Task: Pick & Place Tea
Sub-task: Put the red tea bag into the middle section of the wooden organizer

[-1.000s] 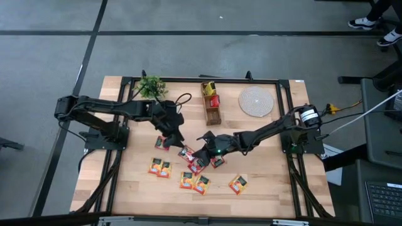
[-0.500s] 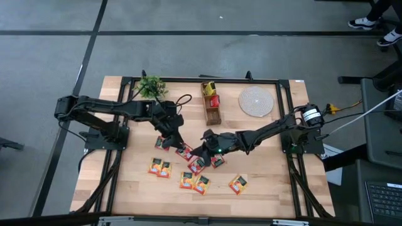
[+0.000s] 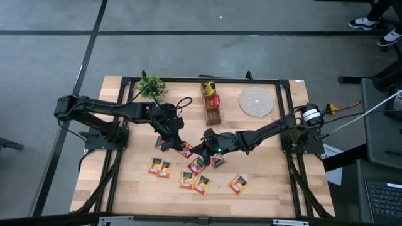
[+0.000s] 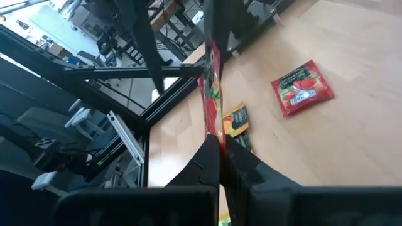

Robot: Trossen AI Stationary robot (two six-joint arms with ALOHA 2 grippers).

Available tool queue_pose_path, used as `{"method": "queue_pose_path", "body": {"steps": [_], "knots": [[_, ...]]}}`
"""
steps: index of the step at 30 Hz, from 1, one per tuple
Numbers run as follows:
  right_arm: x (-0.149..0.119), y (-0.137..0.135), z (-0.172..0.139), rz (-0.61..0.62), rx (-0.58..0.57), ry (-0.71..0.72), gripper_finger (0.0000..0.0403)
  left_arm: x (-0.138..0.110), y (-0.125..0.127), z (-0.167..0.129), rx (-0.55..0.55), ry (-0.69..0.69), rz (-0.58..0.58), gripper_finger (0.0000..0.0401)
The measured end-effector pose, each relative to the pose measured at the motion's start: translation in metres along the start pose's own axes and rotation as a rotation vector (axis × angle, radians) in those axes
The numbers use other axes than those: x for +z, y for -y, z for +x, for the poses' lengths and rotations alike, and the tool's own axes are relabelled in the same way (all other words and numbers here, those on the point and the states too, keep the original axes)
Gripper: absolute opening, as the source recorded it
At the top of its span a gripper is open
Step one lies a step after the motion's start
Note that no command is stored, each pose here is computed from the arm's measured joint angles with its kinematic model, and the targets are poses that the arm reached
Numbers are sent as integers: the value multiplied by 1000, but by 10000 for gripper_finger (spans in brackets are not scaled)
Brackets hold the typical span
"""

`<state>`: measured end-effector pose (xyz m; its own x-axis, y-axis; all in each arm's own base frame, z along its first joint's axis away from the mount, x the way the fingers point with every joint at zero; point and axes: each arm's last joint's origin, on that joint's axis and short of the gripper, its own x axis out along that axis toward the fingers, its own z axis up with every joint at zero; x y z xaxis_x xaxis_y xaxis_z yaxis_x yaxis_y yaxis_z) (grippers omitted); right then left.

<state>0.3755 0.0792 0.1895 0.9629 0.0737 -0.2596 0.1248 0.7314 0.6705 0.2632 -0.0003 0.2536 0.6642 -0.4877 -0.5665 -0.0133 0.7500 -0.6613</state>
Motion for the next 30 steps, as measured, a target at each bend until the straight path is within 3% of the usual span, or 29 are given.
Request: {"method": "queue_pose_path", "body": {"steps": [11,20,30], "knots": [[2,0,0,0,2,10,9,0,0,1,48,27,9,9],[6,-5,-2,59,56,31,36,3,-2,-1,51,43,8,3],[27,-20,-22,80,56,65,129,11,-16,-10,107,102,-43,3]]}}
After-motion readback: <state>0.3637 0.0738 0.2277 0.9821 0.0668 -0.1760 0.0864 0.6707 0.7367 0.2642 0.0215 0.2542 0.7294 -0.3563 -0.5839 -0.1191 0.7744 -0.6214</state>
